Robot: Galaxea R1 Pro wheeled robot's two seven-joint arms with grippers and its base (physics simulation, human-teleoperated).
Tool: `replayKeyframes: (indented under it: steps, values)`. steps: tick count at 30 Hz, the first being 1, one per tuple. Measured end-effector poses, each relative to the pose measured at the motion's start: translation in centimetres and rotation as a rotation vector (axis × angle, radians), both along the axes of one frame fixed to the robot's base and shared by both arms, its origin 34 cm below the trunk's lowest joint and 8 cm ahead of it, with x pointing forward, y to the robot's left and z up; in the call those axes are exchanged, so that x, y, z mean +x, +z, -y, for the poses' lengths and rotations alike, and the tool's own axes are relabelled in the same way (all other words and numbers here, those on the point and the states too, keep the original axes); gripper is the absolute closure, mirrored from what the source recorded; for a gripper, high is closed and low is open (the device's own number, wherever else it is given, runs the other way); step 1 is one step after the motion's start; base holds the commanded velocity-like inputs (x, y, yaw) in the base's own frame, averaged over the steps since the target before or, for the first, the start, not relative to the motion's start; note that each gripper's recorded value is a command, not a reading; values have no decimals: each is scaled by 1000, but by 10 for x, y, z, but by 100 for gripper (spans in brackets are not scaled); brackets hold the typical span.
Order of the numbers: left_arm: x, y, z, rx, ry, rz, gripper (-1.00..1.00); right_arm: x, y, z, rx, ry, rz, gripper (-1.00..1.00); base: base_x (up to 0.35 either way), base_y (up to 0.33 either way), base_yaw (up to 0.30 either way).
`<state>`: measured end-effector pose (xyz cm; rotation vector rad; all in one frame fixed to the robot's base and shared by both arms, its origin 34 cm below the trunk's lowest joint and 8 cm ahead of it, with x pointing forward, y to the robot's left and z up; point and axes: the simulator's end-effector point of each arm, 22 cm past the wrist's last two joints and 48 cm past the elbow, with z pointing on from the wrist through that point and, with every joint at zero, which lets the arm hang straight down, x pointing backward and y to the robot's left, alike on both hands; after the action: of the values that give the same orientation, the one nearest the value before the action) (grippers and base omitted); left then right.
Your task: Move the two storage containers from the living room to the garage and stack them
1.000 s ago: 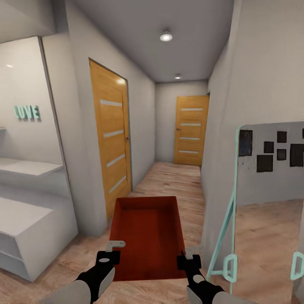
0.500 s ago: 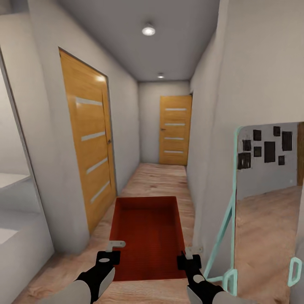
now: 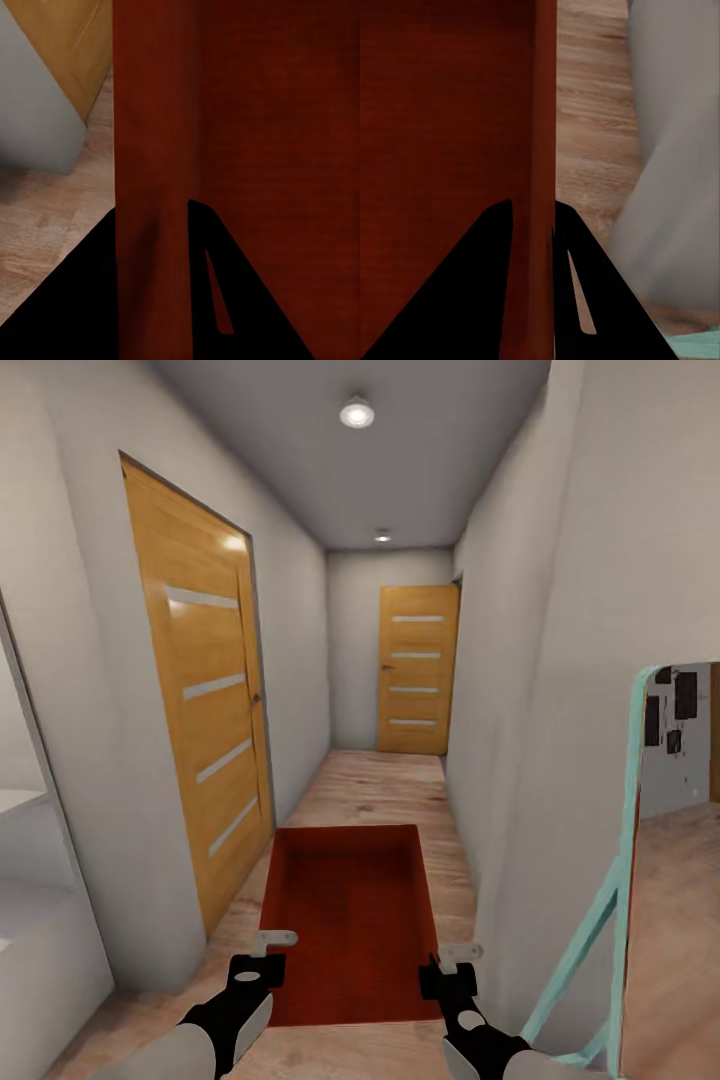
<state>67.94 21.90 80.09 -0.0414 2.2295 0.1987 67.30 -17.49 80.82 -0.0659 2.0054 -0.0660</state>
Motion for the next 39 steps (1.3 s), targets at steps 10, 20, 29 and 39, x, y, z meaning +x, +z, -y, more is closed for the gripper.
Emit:
replayKeyframes:
  steps: [10,20,29,39]
  values:
    - [0,0,-1,0,-1,1,100,0,0,-1,0,-1,1,100,321,104,0]
    - [1,0,-1,0,-1,1,100,0,0,-1,0,-1,1,100,321,104,-11]
    - [0,0,-1,0,-2,1,100,0,0,-1,0,-1,1,100,321,104,-239]
    - [0,0,0,-1,0,0,100,0,0,0,-2,0,1,100,321,104,-200]
